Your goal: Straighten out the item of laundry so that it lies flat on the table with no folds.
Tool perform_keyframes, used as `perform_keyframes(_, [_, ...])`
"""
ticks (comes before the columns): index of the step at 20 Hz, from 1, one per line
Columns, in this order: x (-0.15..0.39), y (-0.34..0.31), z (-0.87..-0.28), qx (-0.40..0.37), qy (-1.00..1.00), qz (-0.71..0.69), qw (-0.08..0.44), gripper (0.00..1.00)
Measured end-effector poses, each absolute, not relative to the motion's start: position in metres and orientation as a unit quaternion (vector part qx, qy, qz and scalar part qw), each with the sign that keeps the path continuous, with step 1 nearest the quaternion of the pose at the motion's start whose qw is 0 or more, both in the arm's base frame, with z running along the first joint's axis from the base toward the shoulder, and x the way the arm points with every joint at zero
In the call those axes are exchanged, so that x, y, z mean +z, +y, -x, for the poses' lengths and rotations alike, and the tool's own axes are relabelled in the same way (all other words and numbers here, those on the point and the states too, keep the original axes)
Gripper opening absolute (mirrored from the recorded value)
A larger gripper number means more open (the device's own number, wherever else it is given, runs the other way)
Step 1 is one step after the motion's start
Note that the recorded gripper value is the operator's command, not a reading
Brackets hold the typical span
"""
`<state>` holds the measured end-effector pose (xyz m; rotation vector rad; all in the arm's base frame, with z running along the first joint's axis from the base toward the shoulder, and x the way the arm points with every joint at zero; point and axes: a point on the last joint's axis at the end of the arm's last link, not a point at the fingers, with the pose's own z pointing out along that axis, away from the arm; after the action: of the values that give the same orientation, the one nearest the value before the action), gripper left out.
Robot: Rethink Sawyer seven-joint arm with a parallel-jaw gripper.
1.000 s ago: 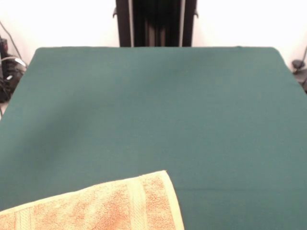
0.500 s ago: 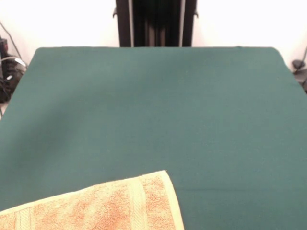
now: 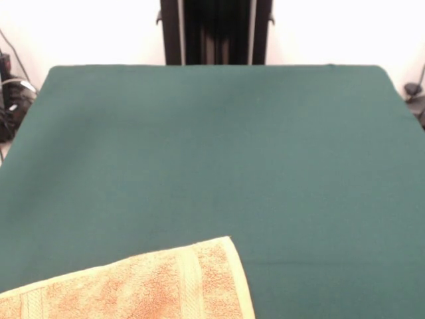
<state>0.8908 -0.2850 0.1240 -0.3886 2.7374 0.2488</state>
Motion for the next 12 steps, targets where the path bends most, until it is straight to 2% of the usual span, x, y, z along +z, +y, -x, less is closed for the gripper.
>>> perform_keyframes(12, [0.145,-0.265,-0.858,0.068,0.973,-0.032,0.220,0.00])
